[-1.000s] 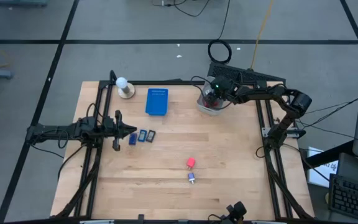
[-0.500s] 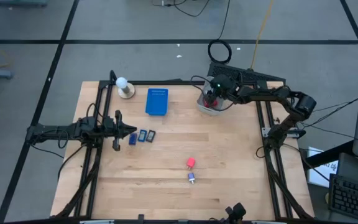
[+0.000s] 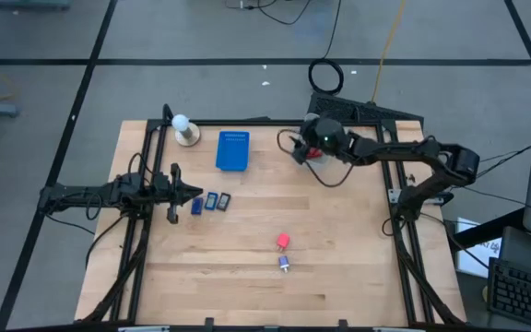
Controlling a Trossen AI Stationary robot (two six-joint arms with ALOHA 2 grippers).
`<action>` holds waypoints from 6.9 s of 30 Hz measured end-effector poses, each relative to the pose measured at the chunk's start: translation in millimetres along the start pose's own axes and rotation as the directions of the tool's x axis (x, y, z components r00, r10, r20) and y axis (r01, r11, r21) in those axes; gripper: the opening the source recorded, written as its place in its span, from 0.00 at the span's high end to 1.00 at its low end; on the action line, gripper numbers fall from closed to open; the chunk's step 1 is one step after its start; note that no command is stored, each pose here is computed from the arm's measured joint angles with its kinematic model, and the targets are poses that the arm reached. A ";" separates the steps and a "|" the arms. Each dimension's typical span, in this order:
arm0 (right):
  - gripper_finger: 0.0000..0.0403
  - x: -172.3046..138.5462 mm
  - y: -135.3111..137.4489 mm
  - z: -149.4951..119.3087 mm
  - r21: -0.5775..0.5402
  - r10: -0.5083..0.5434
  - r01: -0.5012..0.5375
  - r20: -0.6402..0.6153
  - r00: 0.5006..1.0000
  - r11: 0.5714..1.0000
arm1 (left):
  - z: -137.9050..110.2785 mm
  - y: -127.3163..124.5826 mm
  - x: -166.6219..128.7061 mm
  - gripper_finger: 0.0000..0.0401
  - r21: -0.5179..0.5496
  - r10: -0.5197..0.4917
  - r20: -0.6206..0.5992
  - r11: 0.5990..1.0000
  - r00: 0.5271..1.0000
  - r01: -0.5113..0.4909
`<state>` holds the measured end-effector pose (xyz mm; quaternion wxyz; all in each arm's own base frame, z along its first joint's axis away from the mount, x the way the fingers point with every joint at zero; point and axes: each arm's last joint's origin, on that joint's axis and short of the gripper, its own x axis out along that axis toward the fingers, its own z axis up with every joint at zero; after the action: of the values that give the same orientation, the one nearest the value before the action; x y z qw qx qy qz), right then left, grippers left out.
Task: Pick & Place Office items
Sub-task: Put the pink charger adapter into the gray bin
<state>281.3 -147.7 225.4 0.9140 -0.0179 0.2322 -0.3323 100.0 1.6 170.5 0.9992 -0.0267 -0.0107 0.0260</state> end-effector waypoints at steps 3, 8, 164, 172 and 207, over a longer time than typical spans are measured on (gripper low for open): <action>0.38 -4.5 15.3 7.2 -0.024 0.042 -0.040 0.067 0.997 0.999 | 0.0 0.0 0.0 0.95 0.000 0.001 0.000 1.000 1.000 -0.001; 0.38 -12.4 37.1 15.6 -0.050 0.104 -0.097 0.150 0.983 0.994 | 0.0 0.1 0.0 0.95 0.000 0.001 0.000 1.000 1.000 -0.001; 0.38 -83.0 236.4 -127.6 -0.266 0.674 -0.687 -0.152 0.723 0.676 | -0.1 0.0 0.0 0.95 0.000 0.000 0.000 1.000 1.000 0.000; 0.38 -82.6 236.1 -127.4 -0.231 0.674 -0.689 -0.152 0.723 0.687 | -0.1 0.0 0.0 0.95 0.000 0.001 0.000 1.000 1.000 -0.001; 0.57 -82.9 236.4 -127.7 -0.223 0.689 -0.705 -0.159 0.708 0.673 | -0.1 0.0 0.0 0.95 0.000 0.000 0.000 1.000 1.000 0.000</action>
<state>311.5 103.0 101.5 0.9526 -0.0409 0.2918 0.0755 100.0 1.6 170.3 0.9992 -0.0267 -0.0106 0.0263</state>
